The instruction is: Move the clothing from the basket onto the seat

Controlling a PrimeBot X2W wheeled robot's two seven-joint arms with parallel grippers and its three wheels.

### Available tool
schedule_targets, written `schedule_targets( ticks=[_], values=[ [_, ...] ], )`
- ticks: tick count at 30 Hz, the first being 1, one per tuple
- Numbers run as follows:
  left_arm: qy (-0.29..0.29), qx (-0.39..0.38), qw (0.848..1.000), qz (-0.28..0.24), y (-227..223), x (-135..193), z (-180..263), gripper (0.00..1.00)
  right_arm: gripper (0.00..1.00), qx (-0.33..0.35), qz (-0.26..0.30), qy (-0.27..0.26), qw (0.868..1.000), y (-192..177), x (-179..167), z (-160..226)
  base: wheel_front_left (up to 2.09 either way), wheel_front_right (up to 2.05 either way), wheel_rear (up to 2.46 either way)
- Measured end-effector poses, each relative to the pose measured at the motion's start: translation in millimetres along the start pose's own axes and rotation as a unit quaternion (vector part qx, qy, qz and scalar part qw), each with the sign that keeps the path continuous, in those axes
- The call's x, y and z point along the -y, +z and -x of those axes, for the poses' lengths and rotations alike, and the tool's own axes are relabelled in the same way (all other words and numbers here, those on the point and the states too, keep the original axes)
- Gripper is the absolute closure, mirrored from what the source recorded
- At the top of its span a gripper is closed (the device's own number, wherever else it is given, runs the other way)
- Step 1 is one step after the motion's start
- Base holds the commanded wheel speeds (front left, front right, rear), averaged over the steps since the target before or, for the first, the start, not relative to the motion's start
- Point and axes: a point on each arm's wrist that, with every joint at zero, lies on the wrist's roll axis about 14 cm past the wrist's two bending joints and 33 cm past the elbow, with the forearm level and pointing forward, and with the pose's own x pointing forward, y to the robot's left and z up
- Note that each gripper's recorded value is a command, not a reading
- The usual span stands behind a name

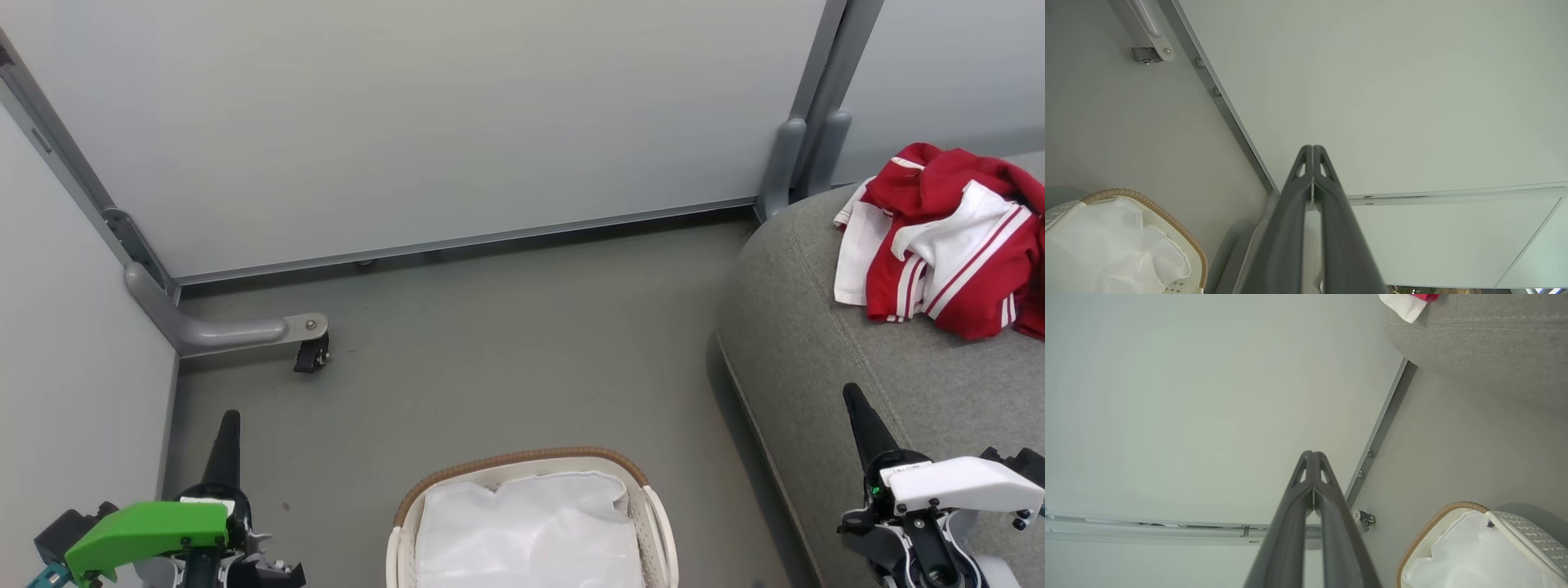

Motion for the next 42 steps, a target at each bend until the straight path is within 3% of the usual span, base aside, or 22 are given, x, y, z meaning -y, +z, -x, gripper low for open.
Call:
schedule_targets(
  ticks=[30,42],
  values=[
    [-0.039,-0.008,0.995,0.088,3.6,21.6,-9.0,1.0,1.0,0.001,-0.107,0.025,0.994,7.7,-12.1,-2.0,0.0,0.0,0.0],
    [-0.042,-0.008,0.995,0.092,4.1,23.8,-9.8,1.0,1.0,0.0,-0.111,0.026,0.994,8.0,-12.9,-2.1,0.0,0.0,0.0]
  ],
)
